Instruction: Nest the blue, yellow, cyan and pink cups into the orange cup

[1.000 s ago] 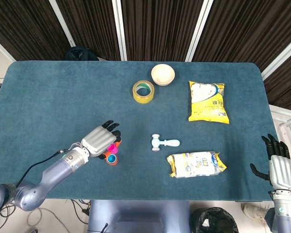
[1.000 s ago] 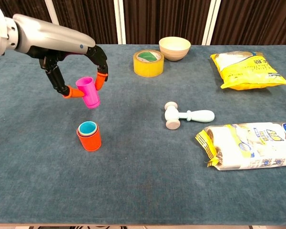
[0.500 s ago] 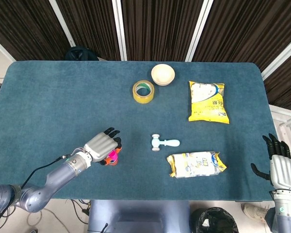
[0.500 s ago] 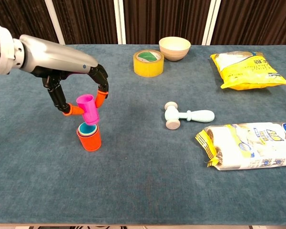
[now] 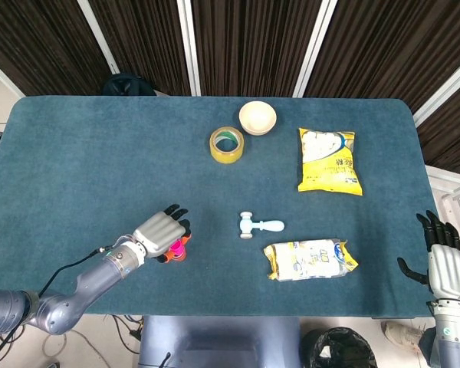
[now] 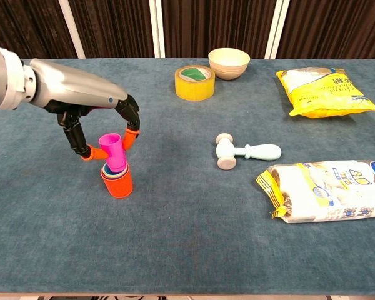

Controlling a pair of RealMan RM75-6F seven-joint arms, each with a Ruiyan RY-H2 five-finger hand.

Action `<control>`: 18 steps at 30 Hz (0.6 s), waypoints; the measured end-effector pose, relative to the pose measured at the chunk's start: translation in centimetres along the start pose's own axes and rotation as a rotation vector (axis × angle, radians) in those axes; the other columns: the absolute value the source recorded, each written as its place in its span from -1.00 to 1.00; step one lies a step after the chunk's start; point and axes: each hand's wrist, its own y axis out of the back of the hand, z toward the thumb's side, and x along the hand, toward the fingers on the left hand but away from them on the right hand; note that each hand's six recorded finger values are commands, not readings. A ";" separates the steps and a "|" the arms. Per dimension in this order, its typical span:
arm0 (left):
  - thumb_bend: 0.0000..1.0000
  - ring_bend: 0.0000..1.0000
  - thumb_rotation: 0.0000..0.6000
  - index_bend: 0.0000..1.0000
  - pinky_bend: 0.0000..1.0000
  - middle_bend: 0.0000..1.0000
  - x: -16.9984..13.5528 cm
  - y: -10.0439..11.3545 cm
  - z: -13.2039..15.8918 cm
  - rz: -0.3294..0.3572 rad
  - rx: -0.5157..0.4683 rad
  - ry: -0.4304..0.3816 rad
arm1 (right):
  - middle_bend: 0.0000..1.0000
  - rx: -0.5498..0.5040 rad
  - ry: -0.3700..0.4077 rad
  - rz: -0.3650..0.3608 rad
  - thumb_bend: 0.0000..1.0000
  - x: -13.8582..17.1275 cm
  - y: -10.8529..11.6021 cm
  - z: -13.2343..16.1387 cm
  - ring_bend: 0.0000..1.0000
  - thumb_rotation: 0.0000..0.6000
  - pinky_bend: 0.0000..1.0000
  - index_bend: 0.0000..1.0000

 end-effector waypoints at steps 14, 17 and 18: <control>-0.50 -1.00 1.00 -0.61 -1.00 -0.66 0.2 -0.7 -0.4 -0.028 0.040 0.013 | -0.91 0.000 0.000 0.001 -0.35 0.0 0.0 0.0 -0.81 1.00 -0.99 -0.79; -0.53 -1.00 1.00 -0.69 -1.00 -0.67 0.2 -0.9 -0.4 -0.047 0.051 0.008 | -0.91 -0.001 -0.001 0.000 -0.35 0.0 0.0 0.0 -0.81 1.00 -0.99 -0.79; -0.53 -1.00 1.00 -0.70 -1.00 -0.67 0.2 -0.9 -0.3 -0.052 0.052 0.006 | -0.91 -0.001 -0.001 0.000 -0.35 0.0 0.0 0.0 -0.81 1.00 -0.99 -0.79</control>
